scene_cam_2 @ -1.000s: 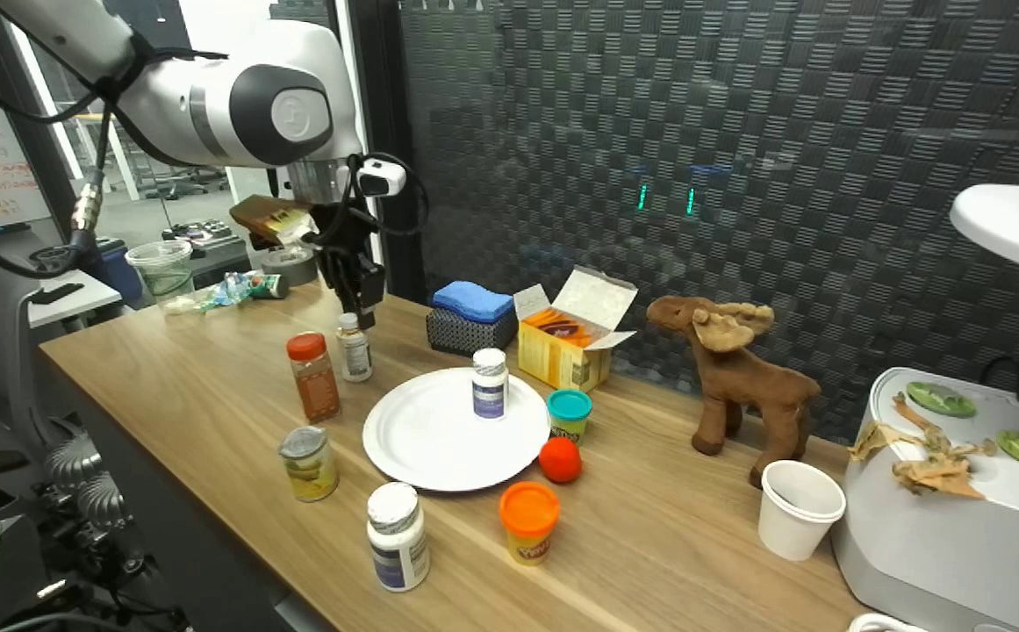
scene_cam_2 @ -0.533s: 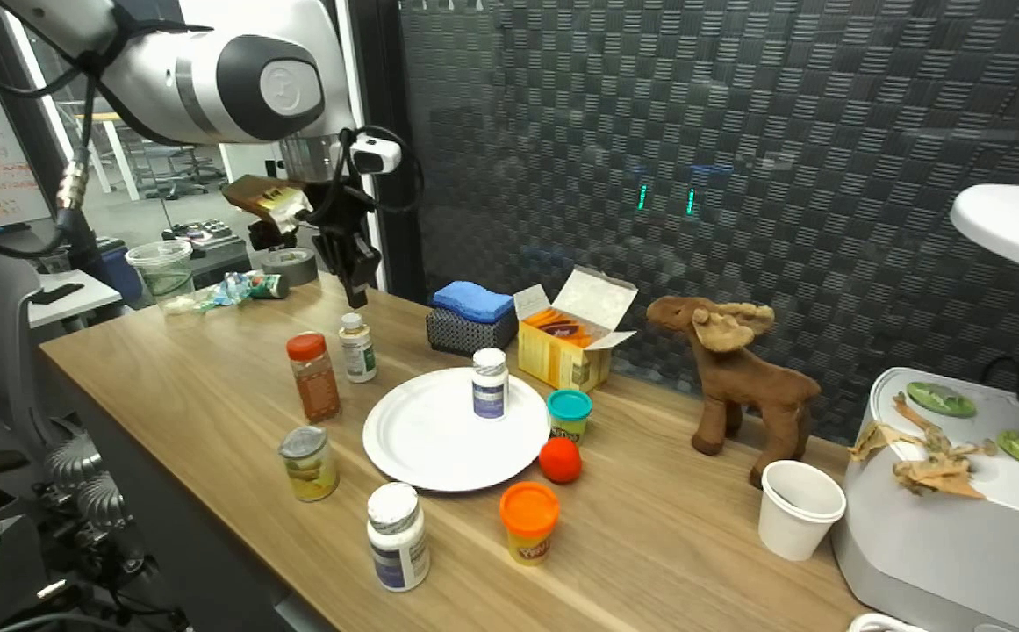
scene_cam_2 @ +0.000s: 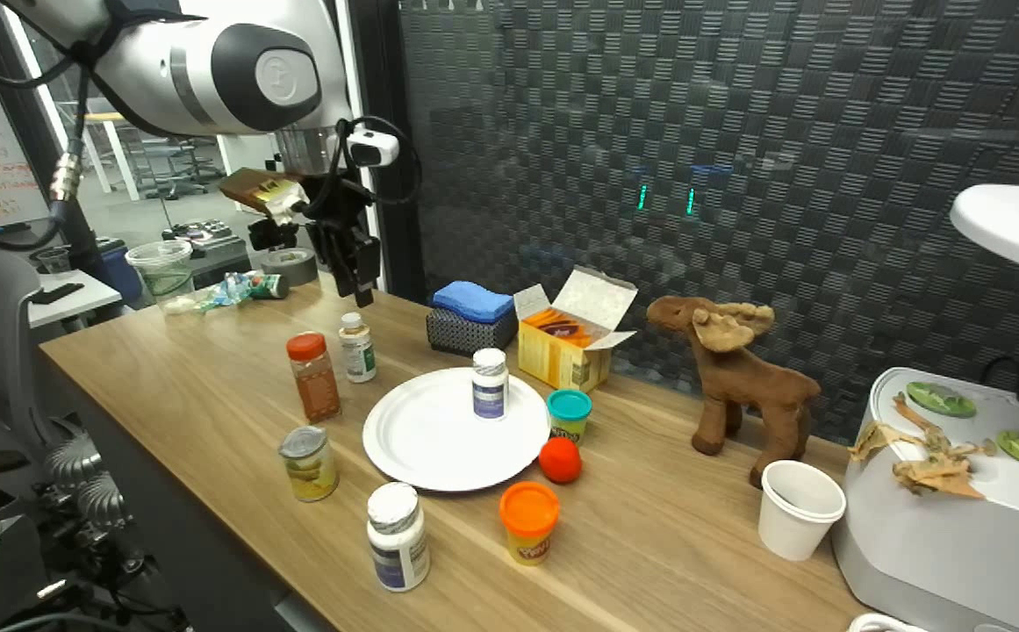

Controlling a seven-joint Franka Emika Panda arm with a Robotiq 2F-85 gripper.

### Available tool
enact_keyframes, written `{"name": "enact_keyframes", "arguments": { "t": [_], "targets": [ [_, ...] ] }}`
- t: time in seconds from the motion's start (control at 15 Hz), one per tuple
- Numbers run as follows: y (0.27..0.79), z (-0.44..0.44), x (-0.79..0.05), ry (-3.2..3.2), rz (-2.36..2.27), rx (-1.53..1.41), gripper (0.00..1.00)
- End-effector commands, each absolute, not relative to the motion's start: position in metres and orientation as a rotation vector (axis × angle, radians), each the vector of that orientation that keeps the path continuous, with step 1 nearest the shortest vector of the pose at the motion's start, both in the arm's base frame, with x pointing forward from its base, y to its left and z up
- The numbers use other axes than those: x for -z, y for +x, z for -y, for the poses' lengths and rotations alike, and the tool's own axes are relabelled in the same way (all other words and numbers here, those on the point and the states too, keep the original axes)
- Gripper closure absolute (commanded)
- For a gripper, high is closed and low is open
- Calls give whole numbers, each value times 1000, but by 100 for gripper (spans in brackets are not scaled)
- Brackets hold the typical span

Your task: Pick up the bottles from the table and put them on the white plate.

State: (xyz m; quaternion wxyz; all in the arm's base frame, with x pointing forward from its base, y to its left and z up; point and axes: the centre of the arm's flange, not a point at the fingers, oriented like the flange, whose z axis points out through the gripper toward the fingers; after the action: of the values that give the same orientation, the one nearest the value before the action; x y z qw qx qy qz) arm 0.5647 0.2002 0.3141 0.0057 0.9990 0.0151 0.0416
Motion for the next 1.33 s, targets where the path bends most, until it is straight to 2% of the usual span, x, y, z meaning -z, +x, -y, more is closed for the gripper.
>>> {"name": "enact_keyframes", "arguments": {
  "t": [0.0, 0.2, 0.47, 0.53, 0.6, 0.67, 0.8, 1.2, 1.27],
  "targets": [
    [558, -203, -316, 3122, -60, -77, 18],
    [558, -203, -303, 3114, -66, -18, 0],
    [561, -203, -292, 3121, -78, 24, 0],
    [562, -203, -290, 3124, -74, 26, 5],
    [564, -202, -288, 3124, -72, 22, 25],
    [565, -202, -287, 3126, -70, 20, 27],
    [567, -201, -285, 3126, -65, 8, 46],
    [573, -197, -291, 3111, -43, -78, 91],
    [573, -196, -292, 3105, -42, -91, 91]
  ]
}}
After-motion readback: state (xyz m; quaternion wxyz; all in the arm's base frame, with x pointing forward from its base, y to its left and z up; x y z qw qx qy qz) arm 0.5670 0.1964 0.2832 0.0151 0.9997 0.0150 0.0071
